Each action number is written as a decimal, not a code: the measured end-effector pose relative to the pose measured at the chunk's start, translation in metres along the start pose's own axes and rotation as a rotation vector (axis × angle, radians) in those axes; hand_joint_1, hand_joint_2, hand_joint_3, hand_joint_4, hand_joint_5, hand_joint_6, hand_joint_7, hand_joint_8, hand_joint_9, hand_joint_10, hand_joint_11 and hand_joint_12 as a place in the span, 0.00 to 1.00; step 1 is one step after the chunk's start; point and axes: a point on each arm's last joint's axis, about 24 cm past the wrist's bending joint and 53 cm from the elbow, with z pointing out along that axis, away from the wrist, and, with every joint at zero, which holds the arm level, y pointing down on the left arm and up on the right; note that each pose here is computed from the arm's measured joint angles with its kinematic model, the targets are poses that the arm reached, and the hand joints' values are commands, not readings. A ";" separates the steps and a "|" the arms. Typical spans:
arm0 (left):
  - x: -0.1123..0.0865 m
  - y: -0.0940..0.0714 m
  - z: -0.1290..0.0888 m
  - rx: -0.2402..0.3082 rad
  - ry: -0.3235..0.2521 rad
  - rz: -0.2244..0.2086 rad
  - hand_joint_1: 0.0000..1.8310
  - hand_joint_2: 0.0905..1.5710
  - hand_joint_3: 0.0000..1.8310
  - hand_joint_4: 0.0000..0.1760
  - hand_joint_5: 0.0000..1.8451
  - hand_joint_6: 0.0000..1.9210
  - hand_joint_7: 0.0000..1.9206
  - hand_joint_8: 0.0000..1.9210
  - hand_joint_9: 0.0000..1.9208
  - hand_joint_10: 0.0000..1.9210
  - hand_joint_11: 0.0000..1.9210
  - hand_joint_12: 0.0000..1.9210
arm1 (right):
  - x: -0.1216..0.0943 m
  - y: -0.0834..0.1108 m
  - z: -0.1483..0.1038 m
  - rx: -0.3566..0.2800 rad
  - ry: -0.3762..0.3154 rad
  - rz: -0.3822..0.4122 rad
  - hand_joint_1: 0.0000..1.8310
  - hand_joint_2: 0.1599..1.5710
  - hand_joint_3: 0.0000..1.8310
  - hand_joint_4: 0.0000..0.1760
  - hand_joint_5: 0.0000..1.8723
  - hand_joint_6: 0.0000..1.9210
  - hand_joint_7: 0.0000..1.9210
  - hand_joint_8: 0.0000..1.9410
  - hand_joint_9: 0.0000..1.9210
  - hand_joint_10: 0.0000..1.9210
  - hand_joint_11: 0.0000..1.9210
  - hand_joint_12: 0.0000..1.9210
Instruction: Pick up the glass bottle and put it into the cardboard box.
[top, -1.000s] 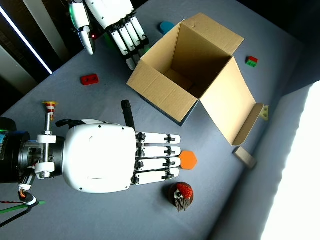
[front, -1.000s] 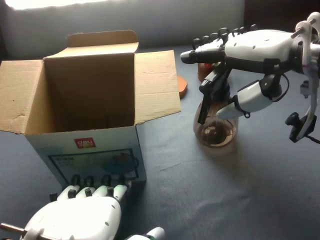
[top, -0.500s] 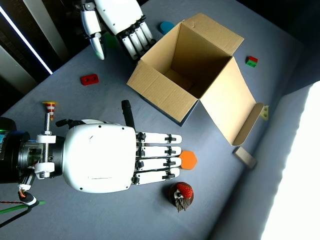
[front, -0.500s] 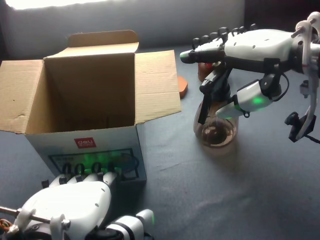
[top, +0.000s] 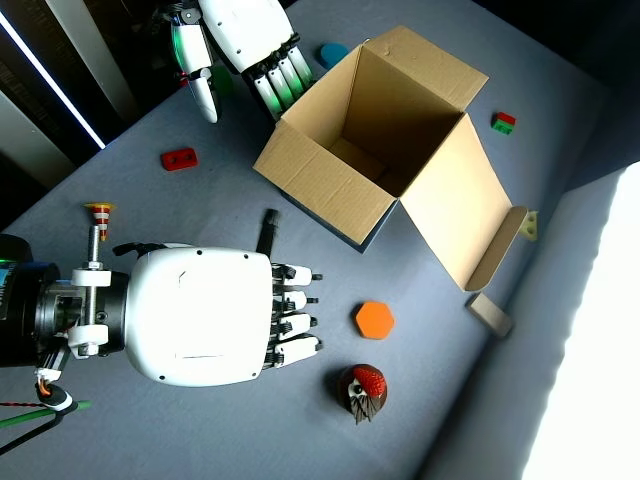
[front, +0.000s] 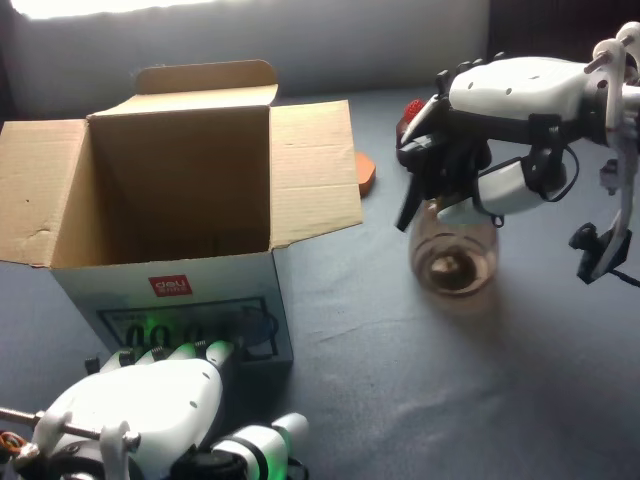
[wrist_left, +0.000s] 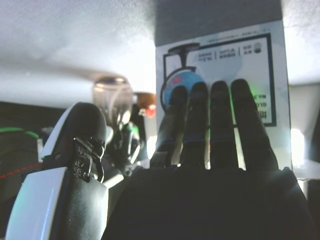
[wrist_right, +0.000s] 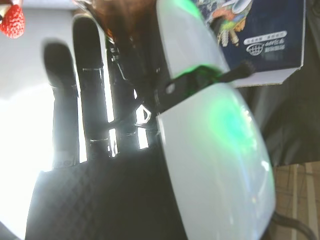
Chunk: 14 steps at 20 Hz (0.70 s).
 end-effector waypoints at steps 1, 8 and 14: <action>0.000 0.003 0.000 -0.007 0.000 0.002 0.04 0.81 0.00 0.00 0.05 0.00 0.05 0.00 0.04 0.00 0.00 0.12 | -0.009 0.001 -0.008 0.000 -0.016 0.000 0.74 0.70 0.00 0.00 0.47 0.61 0.53 0.52 0.41 0.68 0.37 0.80; -0.002 0.003 0.002 -0.007 -0.006 0.001 0.04 0.81 0.00 0.00 0.04 0.00 0.05 0.00 0.04 0.00 0.00 0.11 | -0.058 0.030 -0.037 -0.067 -0.121 0.004 0.74 0.71 0.00 0.00 0.44 0.64 0.51 0.54 0.40 0.70 0.36 0.80; -0.002 0.003 0.002 -0.006 -0.006 0.001 0.03 0.81 0.00 0.00 0.04 0.00 0.05 0.00 0.04 0.00 0.00 0.11 | -0.105 0.059 -0.057 -0.160 -0.222 0.086 0.74 0.71 0.00 0.00 0.44 0.64 0.51 0.55 0.40 0.70 0.35 0.80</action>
